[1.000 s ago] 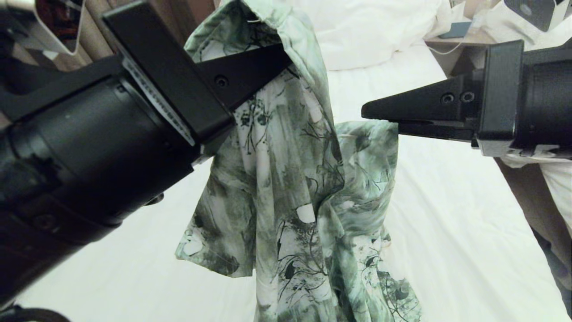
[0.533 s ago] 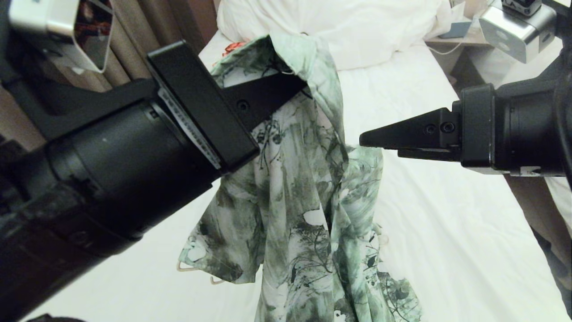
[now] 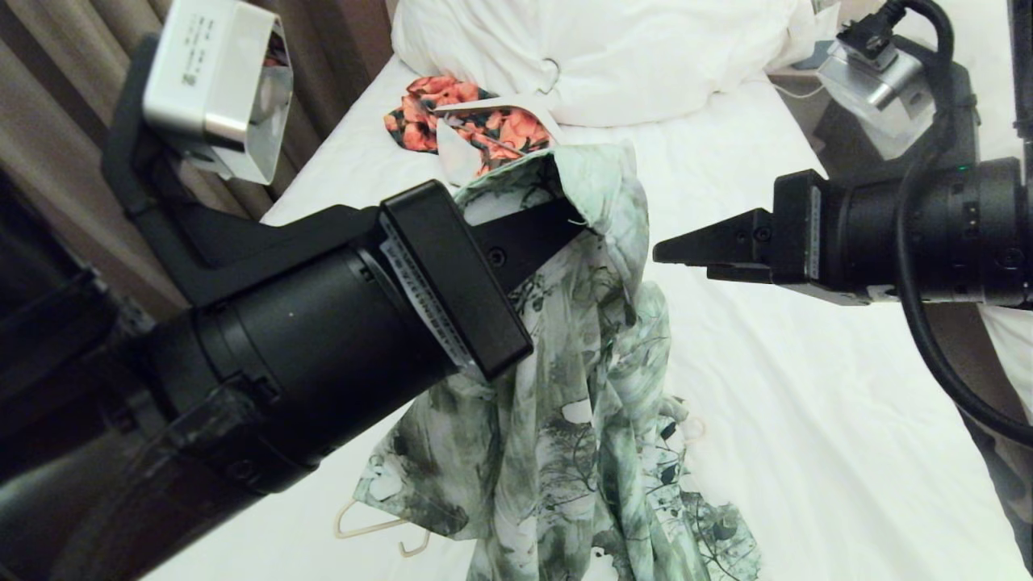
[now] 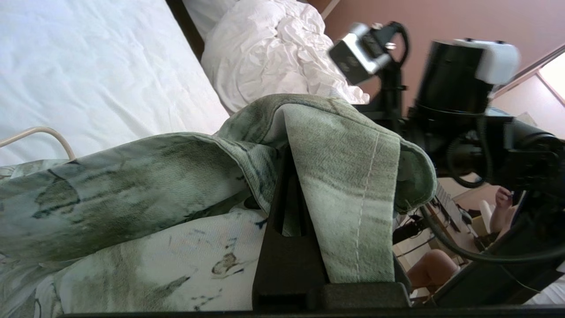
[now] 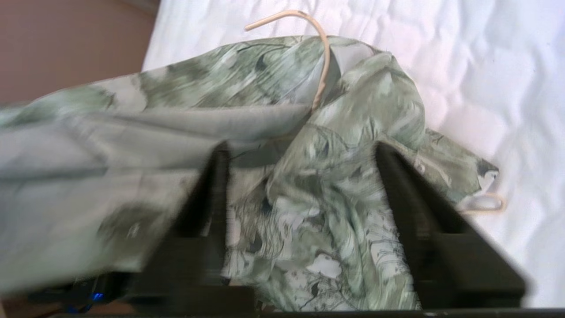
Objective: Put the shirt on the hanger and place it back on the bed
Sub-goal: Take the clothes hanger out of the clothes
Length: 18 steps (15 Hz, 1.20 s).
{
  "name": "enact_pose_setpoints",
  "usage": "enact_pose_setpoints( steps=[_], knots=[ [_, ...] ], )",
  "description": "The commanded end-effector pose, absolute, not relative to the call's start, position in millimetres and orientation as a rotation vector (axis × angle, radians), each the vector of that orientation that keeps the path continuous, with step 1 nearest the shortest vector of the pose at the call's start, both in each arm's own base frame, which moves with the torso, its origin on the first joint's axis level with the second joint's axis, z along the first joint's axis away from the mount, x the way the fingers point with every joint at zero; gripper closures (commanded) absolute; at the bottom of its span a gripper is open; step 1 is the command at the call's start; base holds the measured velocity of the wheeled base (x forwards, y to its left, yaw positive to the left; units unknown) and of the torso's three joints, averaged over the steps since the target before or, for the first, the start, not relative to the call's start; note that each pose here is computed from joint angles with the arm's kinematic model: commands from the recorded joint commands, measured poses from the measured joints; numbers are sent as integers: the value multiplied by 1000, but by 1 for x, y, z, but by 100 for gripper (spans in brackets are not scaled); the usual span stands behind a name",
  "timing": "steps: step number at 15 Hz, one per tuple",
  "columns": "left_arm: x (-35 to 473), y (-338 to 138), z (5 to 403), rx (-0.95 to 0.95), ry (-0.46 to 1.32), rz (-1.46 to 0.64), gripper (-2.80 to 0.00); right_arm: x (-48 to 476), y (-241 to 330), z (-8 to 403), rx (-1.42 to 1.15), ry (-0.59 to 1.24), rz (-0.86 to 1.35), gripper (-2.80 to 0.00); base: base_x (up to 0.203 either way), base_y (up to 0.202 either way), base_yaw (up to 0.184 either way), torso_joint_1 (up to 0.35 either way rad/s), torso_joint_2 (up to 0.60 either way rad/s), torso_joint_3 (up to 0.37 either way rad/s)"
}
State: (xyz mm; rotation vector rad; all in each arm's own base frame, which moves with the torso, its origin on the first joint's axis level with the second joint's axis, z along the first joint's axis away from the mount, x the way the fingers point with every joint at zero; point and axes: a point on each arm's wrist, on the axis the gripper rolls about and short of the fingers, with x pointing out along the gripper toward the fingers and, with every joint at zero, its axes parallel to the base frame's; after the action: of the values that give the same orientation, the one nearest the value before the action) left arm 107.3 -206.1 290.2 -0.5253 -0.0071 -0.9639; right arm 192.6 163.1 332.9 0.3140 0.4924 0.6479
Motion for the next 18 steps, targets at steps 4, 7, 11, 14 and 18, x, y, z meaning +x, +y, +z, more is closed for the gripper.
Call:
enact_pose_setpoints(
  steps=[4, 7, 11, 14, 18],
  knots=[
    [107, -206, 292, -532, -14, -963, 0, 226, 188, 319, 250, 522, 637, 0, 0, 0, 0, 0, 0, 0],
    [107, -205, 293, -535, -18, -962, 0, 245, 204, 315, 218, 516, 643, 0, 0, 0, 0, 0, 0, 0],
    [107, -204, 294, -537, -20, -963, 0, 262, 217, 315, 162, 496, 629, 0, 0, 0, 0, 0, 0, 0],
    [107, -204, 294, -537, -20, -963, 0, 271, 225, 308, 59, 510, 639, -280, 0, 0, 0, 0, 0, 0],
    [107, -204, 294, -537, -20, -963, 0, 281, 233, 301, -24, 487, 655, -280, 0, 0, 0, 0, 0, 0]
  ],
)
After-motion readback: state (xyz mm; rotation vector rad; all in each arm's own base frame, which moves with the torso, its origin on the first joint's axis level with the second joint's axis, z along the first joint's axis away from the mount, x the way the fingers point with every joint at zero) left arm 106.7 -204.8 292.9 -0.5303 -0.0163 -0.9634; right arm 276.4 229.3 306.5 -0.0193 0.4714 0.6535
